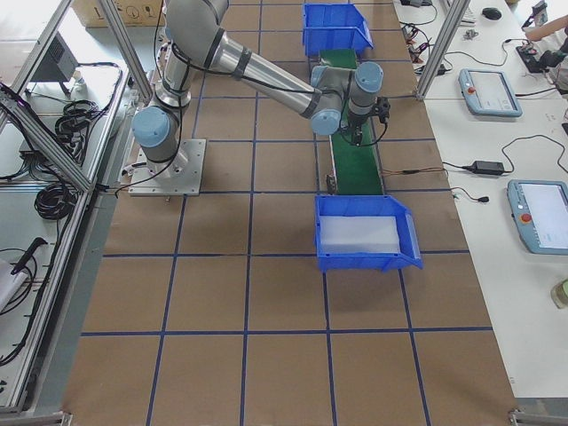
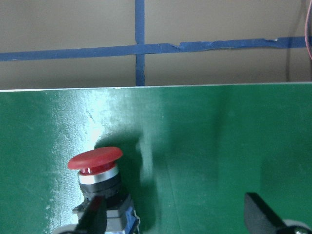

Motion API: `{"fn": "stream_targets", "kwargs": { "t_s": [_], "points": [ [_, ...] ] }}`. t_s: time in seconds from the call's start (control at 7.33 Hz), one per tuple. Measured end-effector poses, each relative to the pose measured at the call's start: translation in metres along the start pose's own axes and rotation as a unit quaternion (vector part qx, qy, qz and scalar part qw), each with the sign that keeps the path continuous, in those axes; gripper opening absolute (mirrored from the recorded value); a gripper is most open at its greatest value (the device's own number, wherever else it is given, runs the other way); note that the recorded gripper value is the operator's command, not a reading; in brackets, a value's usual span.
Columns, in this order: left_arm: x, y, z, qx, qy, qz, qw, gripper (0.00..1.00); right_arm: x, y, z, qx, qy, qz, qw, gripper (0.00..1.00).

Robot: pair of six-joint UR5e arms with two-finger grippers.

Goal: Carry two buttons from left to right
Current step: 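Lower the right gripper and grasp the red button on the conveyor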

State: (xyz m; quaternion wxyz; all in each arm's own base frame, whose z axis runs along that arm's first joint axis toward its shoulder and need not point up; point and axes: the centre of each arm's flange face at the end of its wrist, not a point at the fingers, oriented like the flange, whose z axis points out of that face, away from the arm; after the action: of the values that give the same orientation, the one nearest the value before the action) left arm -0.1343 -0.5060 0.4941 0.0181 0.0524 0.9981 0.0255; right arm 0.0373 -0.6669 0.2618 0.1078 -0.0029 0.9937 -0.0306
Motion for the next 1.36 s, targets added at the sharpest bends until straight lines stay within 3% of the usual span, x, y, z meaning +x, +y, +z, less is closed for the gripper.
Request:
{"fn": "stream_targets", "kwargs": {
  "t_s": [0.82, 1.36],
  "points": [
    [0.000, 0.000, 0.000, 0.000, 0.000, 0.000, 1.0000, 1.00, 0.001, 0.005, 0.004, -0.009, -0.001, 0.003, 1.0000, 1.00],
    [0.000, 0.000, 0.001, -0.001, -0.001, 0.001, 1.0000, 1.00, 0.000, 0.022, 0.011, -0.029, 0.004, 0.006, 0.9996, 1.00]
  ]
}}
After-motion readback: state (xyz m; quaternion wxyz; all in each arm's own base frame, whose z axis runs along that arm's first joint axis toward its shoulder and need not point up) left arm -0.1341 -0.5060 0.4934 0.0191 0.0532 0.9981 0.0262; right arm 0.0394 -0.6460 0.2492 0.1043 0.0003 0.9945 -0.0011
